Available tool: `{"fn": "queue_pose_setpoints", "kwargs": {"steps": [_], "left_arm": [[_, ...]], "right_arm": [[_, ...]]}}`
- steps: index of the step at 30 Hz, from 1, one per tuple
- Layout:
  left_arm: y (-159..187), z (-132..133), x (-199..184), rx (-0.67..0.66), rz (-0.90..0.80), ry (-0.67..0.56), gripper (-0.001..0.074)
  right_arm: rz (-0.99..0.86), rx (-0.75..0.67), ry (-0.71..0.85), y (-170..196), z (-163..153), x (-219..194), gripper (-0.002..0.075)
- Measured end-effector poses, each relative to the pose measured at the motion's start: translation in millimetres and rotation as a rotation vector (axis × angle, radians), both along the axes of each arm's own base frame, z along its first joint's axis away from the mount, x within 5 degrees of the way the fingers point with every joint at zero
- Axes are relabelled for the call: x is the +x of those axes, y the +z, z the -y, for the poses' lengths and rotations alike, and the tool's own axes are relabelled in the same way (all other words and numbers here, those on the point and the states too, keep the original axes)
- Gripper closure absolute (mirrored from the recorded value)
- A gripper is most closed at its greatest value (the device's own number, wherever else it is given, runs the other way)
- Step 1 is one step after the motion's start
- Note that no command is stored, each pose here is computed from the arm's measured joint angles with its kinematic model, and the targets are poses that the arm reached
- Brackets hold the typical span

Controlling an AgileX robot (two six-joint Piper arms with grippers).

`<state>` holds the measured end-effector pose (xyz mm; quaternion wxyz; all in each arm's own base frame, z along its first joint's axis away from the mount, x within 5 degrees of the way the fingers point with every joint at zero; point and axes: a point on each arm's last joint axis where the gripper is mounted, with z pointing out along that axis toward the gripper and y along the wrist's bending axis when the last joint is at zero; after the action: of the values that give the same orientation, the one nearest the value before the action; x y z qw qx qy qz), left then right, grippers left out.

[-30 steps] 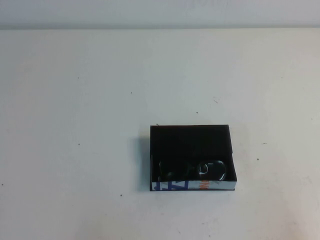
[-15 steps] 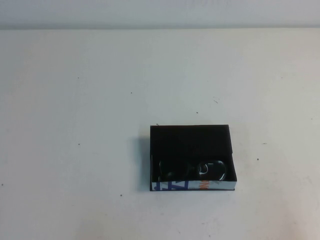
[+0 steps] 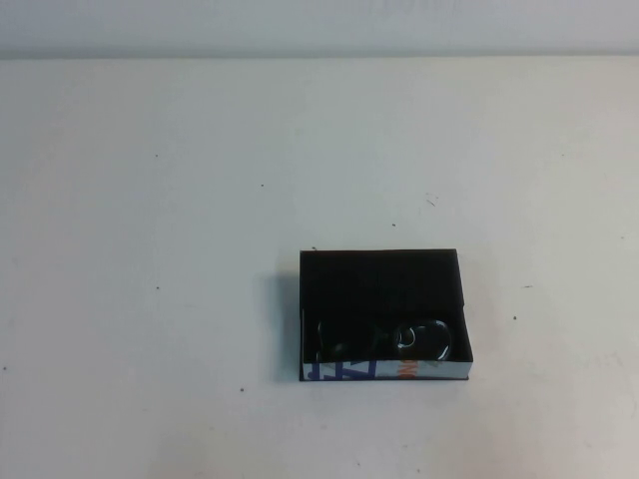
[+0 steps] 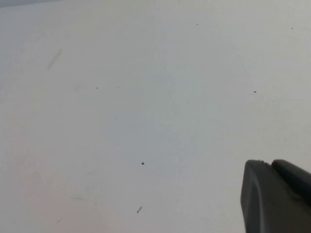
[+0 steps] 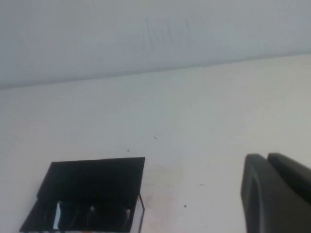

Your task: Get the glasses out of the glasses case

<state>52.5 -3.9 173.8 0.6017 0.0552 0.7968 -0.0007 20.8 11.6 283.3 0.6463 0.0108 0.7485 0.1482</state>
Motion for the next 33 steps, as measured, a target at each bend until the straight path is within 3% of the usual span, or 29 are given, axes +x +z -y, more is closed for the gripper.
{"fn": "queue_pose_setpoints", "kwargs": {"steps": [8,14,23,33], "left_arm": [[0.0,0.0,0.0,0.0,0.0,0.0,0.0739],[0.0,0.0,0.0,0.0,0.0,0.0,0.0739],[0.0,0.0,0.0,0.0,0.0,0.0,0.0739],[0.0,0.0,0.0,0.0,0.0,0.0,0.0739]], "right_arm": [[-0.084,-0.025,0.011,24.1,-1.9,10.5,0.0744],[-0.198,-0.223,0.092,46.7,-9.6,54.6,0.0744],[-0.461,-0.542,0.512,82.9,-50.5,130.2,0.0744],[-0.555,-0.902,0.944,60.1,-112.8,212.3,0.0744]]}}
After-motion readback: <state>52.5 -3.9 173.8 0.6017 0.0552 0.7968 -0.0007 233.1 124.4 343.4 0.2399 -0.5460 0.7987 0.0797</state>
